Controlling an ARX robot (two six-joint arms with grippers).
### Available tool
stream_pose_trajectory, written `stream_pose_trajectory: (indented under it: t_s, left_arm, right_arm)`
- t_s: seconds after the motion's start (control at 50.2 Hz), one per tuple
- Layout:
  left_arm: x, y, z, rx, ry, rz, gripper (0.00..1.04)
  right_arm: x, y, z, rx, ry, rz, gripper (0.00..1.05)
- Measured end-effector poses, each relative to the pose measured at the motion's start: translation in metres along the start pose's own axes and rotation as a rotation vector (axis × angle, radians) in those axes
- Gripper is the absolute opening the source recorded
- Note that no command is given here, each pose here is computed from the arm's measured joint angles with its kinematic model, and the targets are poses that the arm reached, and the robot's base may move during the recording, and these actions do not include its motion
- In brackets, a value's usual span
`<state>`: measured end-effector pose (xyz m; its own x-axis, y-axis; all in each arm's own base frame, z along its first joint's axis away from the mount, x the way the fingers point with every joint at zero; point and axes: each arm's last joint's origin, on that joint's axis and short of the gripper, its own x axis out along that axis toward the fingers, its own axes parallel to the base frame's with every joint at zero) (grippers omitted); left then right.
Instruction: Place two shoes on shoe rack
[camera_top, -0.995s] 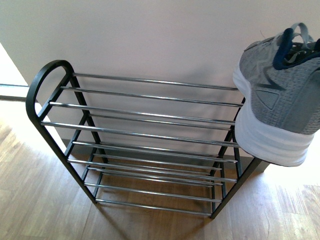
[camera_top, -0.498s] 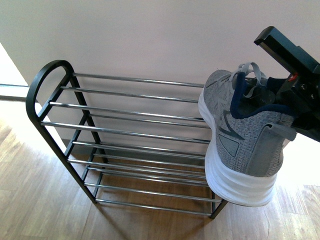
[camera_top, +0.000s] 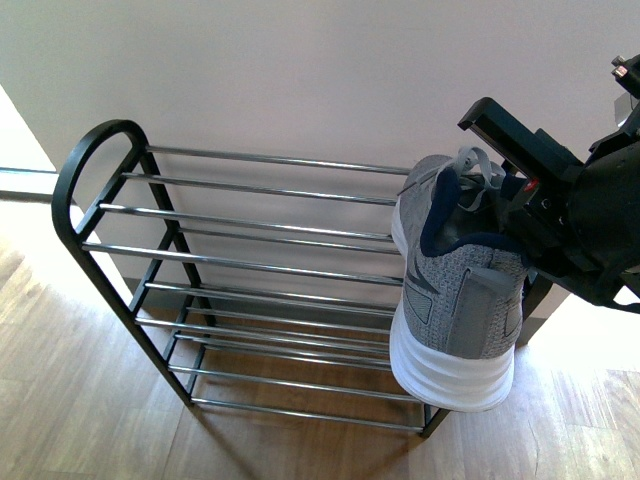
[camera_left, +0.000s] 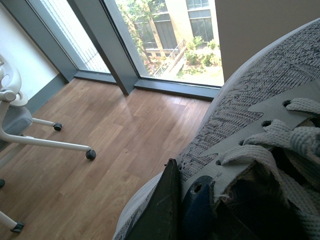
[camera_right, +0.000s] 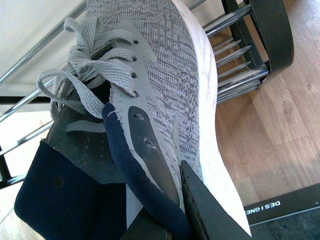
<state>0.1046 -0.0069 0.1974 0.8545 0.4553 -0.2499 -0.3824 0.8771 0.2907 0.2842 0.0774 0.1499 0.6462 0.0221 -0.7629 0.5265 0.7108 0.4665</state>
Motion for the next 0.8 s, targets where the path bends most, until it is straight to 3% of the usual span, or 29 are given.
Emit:
stream_pose_trajectory:
  t_s: [0.498,0.677,0.796]
  left_arm:
    - [0.0,0.0,0.0,0.0,0.0,0.0,0.02]
    - [0.0,0.0,0.0,0.0,0.0,-0.001,0.02]
    - [0.0,0.0,0.0,0.0,0.0,0.001,0.02]
  right_arm:
    - [0.02,0.01,-0.004,-0.059,-0.099,0.017,0.01]
    - [0.049,0.025,0.027,-0.079,-0.149,0.041,0.01]
    - [0.057,0.025,0.032,-0.114,-0.159,0.007,0.03]
